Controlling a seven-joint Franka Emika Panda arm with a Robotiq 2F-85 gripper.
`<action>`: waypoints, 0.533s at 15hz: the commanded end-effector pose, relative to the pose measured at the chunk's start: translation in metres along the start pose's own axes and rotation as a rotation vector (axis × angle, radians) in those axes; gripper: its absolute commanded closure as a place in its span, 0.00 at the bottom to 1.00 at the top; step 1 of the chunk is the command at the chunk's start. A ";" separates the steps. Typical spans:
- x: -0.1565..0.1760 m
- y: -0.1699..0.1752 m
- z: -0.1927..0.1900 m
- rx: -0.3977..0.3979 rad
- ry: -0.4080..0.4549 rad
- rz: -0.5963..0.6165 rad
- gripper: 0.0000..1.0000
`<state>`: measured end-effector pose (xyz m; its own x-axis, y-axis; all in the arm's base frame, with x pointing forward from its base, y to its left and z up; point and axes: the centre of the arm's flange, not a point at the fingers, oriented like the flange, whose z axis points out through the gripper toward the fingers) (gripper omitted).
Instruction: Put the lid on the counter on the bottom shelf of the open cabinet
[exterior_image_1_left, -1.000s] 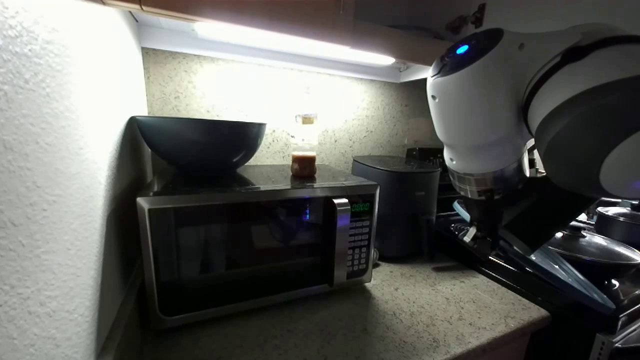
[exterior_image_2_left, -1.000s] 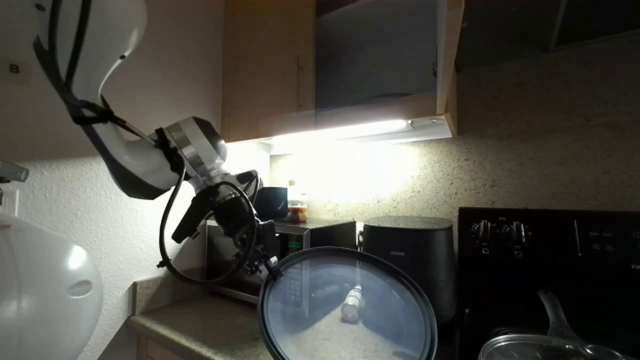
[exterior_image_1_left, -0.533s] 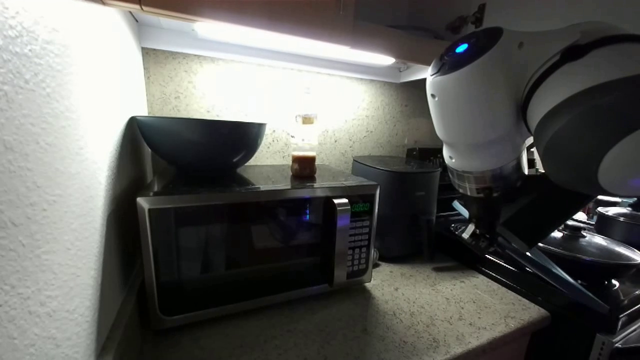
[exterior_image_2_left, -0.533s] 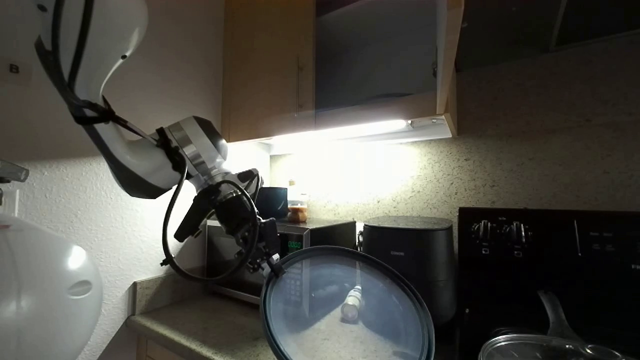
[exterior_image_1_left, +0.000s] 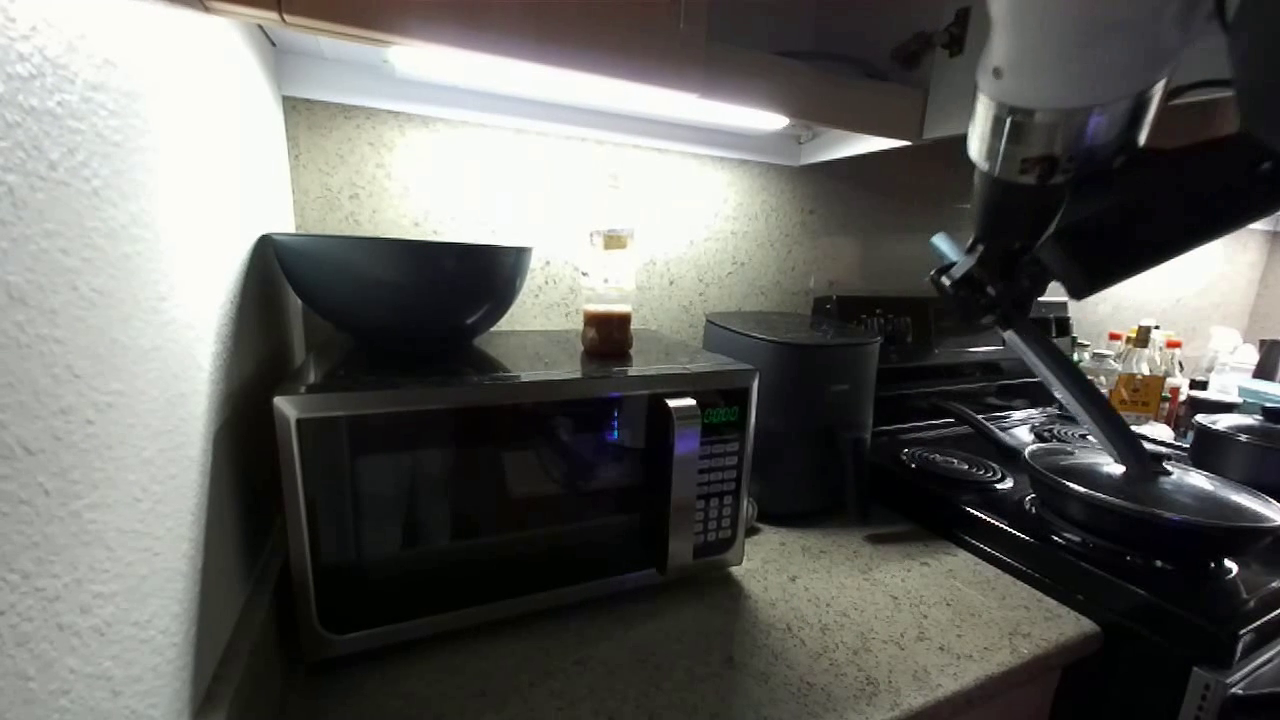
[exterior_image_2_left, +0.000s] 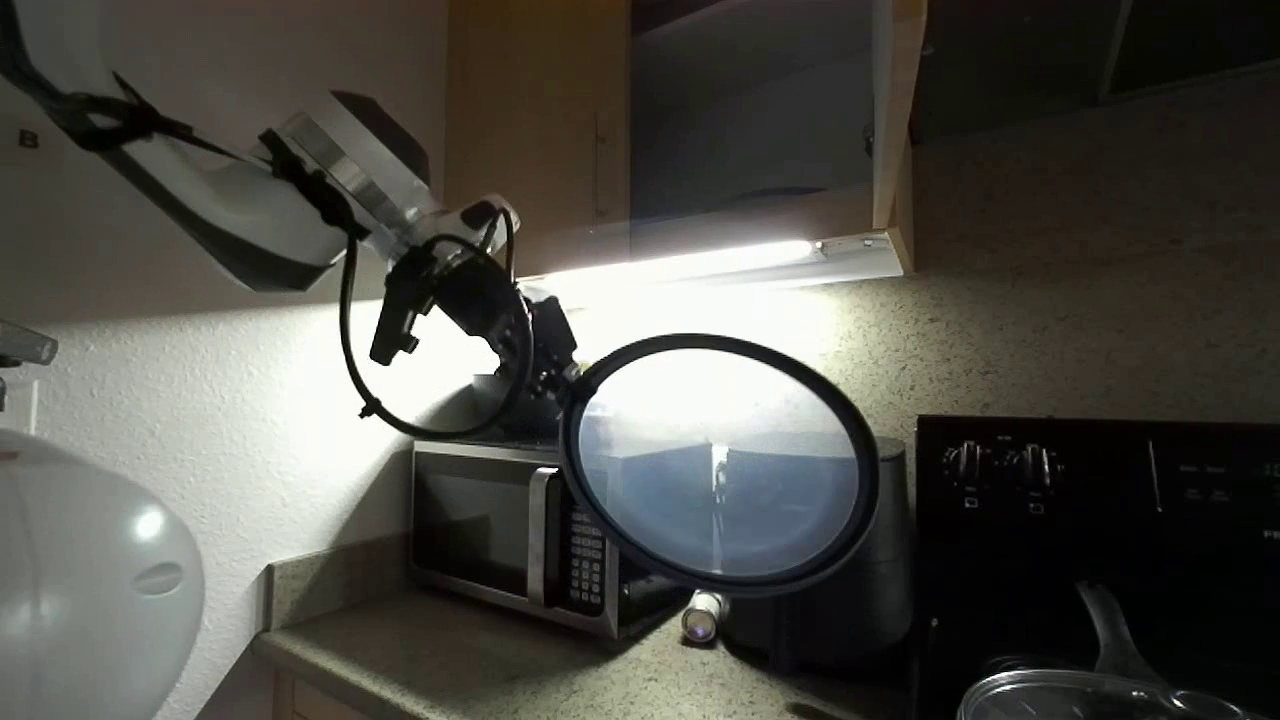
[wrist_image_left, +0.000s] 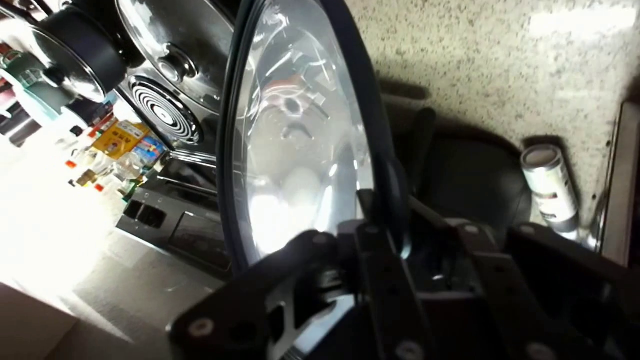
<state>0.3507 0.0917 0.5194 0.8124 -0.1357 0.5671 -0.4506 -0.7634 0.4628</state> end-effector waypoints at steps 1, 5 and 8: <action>0.002 0.014 -0.008 0.012 0.023 0.038 0.87; -0.004 0.038 -0.019 0.030 0.061 0.092 0.87; 0.000 0.038 -0.022 0.041 0.106 0.089 0.95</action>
<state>0.3238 0.0760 0.5442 0.7444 -0.1665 0.6466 -0.5070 -0.7711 0.3851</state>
